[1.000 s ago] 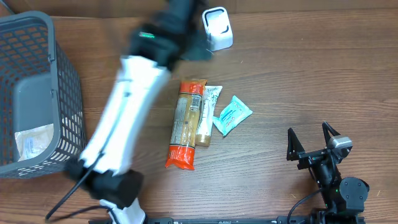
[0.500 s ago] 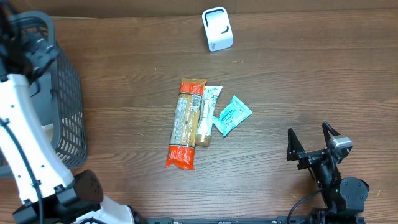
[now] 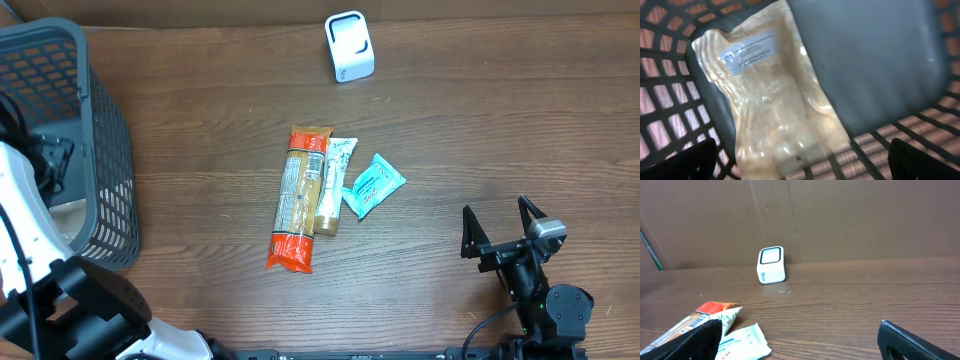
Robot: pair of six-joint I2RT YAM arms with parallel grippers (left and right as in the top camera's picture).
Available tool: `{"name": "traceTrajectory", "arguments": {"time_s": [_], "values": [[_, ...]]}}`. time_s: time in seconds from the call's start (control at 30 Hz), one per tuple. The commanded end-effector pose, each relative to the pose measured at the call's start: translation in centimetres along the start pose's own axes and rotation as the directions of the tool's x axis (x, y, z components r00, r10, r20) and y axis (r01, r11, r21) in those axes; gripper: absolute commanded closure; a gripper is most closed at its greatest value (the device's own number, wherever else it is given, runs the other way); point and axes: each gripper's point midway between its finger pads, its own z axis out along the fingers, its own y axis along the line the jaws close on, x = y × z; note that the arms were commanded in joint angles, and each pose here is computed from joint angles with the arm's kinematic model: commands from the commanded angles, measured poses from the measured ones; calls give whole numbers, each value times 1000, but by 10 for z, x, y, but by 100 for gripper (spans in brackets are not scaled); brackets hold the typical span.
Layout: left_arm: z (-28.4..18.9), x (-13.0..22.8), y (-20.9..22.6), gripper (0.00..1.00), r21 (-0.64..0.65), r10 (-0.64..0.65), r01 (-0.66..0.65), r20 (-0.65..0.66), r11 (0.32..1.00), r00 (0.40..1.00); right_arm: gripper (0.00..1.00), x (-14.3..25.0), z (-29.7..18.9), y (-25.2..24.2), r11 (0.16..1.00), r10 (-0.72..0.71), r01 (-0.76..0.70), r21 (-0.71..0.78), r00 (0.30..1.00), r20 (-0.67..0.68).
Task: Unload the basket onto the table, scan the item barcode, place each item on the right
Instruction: 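Reach the left gripper into the basket and grasp the clear beige bag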
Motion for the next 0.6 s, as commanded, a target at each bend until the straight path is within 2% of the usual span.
{"name": "traceTrajectory", "arguments": {"time_s": [0.0, 0.57], "values": [[26, 11, 10, 0, -37, -25, 24, -19, 999, 1000, 0, 3, 0, -1, 1000, 0, 0, 5, 1000, -1], [135, 59, 27, 0, -55, -13, 11, -39, 998, 999, 0, 3, 0, -1, 1000, 0, 0, 5, 1000, -1]]}}
